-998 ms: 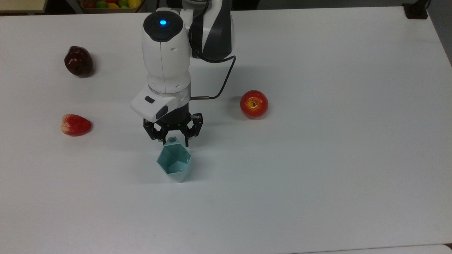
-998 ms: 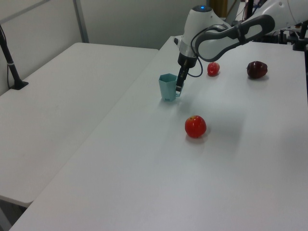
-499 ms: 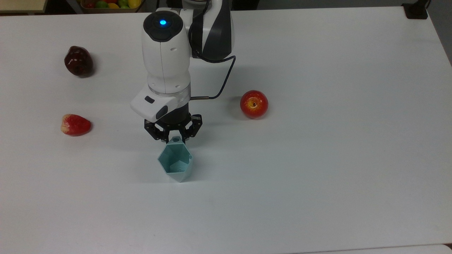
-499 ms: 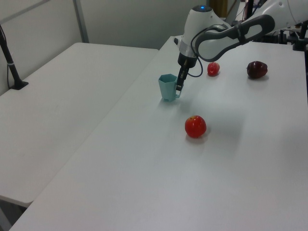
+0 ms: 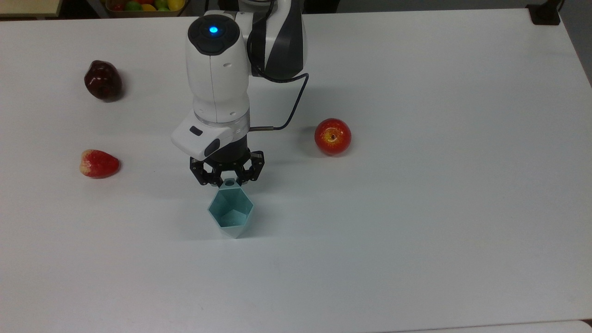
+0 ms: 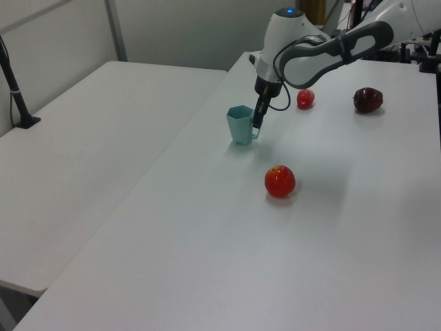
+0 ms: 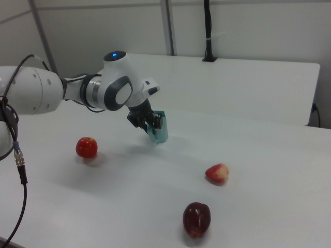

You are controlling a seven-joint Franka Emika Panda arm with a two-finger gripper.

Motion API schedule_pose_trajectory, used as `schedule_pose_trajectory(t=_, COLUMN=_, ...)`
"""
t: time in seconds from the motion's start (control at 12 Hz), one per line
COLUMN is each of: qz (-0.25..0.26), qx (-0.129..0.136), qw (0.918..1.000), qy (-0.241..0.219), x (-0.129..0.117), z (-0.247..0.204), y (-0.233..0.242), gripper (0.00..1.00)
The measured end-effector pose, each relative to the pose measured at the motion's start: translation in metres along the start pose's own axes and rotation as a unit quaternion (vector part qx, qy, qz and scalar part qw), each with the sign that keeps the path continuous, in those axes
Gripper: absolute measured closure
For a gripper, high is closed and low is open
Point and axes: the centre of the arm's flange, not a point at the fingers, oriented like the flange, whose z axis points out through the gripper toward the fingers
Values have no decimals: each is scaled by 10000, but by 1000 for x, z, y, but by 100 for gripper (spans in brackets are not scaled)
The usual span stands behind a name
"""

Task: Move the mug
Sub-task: 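Lift the teal mug and carry it toward the dark plum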

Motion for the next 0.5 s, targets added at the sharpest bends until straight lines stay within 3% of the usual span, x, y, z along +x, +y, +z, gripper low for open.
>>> schedule_pose_trajectory(t=0.5, qz=7, qx=-4, qw=10000, qy=47, x=1, z=-7, y=1, gripper=72)
